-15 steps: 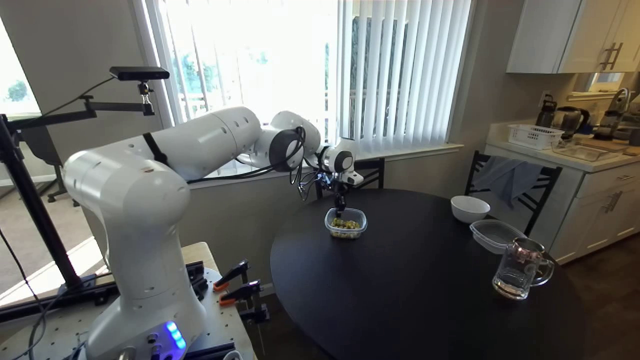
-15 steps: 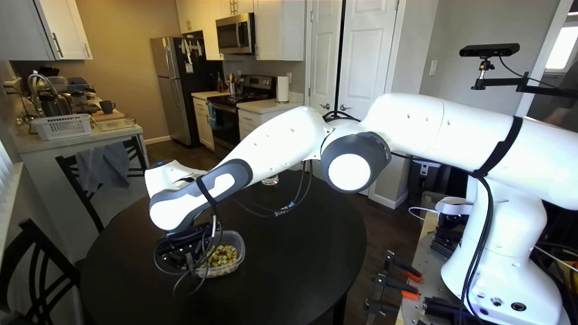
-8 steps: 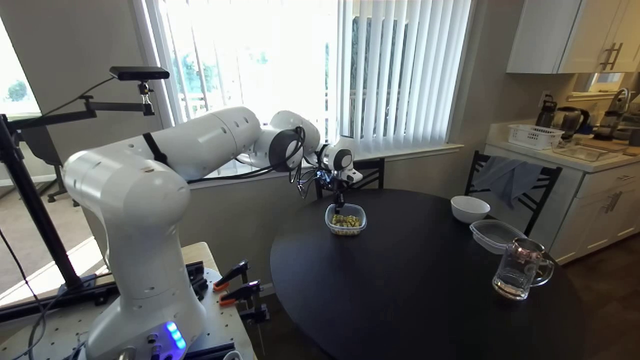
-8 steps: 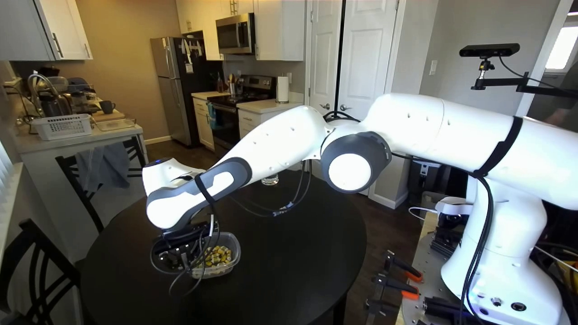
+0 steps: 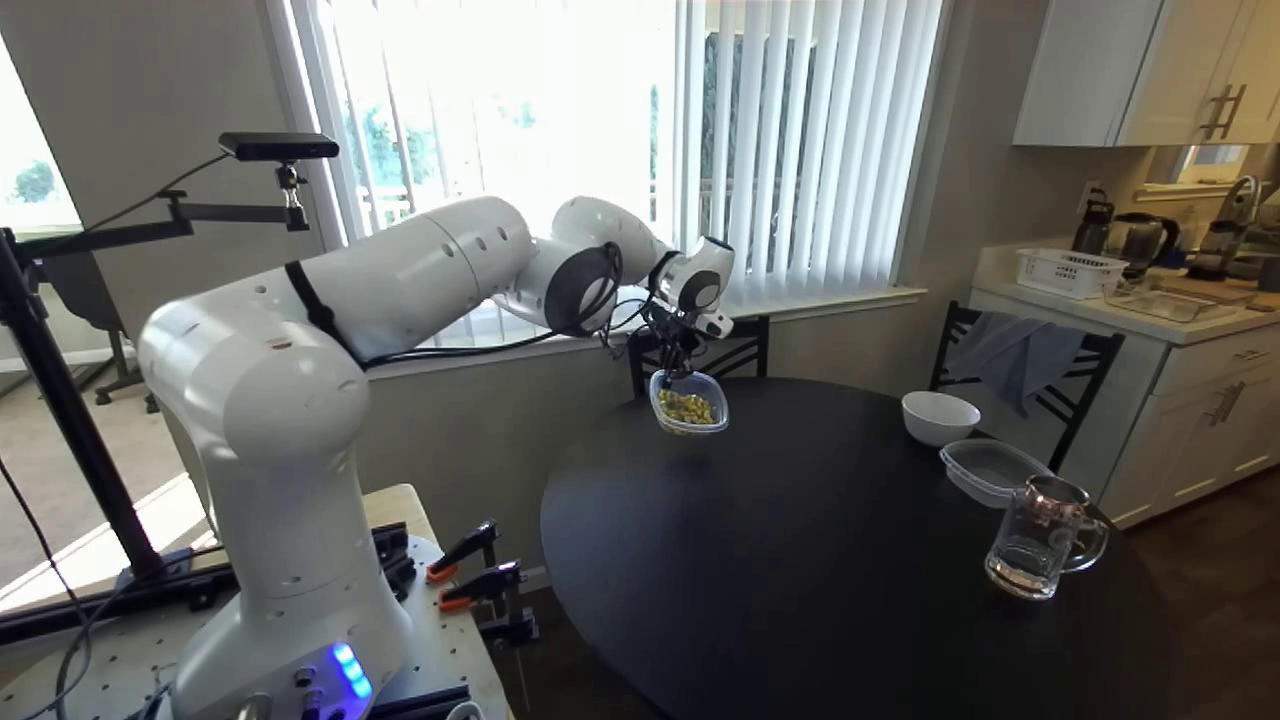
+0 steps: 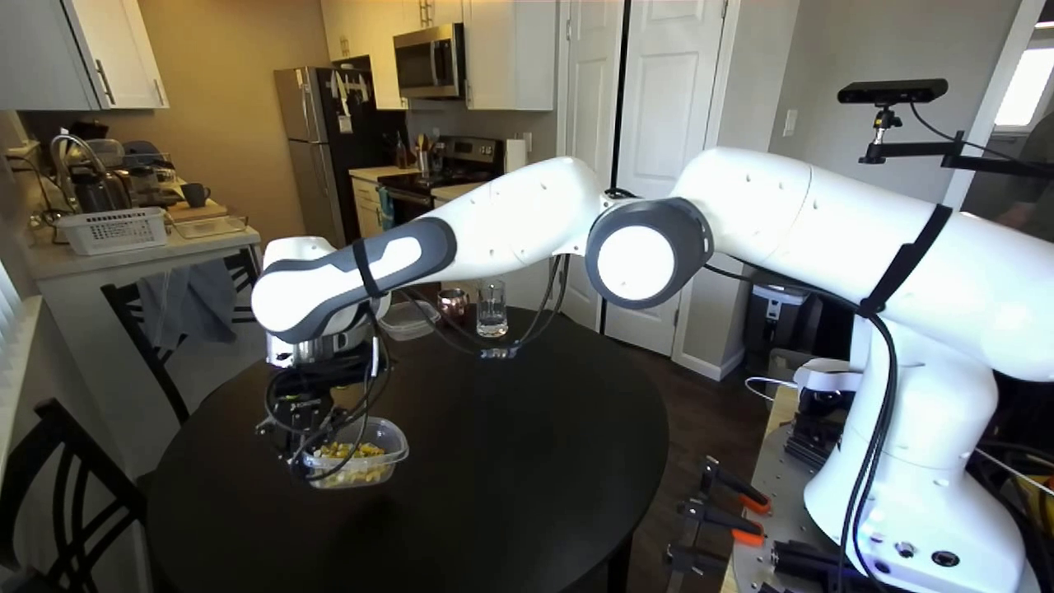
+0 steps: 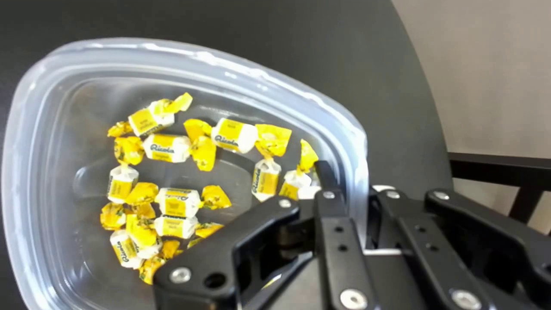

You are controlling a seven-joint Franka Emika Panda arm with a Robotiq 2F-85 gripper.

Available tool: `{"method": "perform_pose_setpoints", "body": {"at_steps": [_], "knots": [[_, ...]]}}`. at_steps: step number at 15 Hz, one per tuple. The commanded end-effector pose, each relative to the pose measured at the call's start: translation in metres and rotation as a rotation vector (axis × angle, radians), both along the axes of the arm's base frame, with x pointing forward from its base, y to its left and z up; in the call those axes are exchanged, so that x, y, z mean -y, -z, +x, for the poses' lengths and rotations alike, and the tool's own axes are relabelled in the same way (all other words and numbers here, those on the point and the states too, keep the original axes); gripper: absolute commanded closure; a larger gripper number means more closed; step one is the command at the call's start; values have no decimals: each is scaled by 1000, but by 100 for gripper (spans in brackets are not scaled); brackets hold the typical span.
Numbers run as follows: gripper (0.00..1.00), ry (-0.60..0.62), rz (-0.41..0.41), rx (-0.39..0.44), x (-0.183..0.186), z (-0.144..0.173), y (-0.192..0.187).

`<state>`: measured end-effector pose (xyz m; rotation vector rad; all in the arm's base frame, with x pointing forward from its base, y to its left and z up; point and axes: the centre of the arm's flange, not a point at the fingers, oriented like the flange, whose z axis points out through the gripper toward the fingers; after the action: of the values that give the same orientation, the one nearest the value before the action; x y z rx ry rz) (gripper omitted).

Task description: Pick up the clear lunch box with candy and pour all the candy onto the table

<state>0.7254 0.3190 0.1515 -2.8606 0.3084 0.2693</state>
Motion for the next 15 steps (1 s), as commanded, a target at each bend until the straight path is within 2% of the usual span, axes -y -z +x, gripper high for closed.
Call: {"method": "perform_pose_setpoints", "body": {"at_steps": [1,4,9,15], "knots": [[99,-134,116,-74,34,2,-26],[99,-237,185,-131,64,13,-23],[99,-428,303,-211,95,10,-6],[99,-633,440,-381,82,-26,-18]]}}
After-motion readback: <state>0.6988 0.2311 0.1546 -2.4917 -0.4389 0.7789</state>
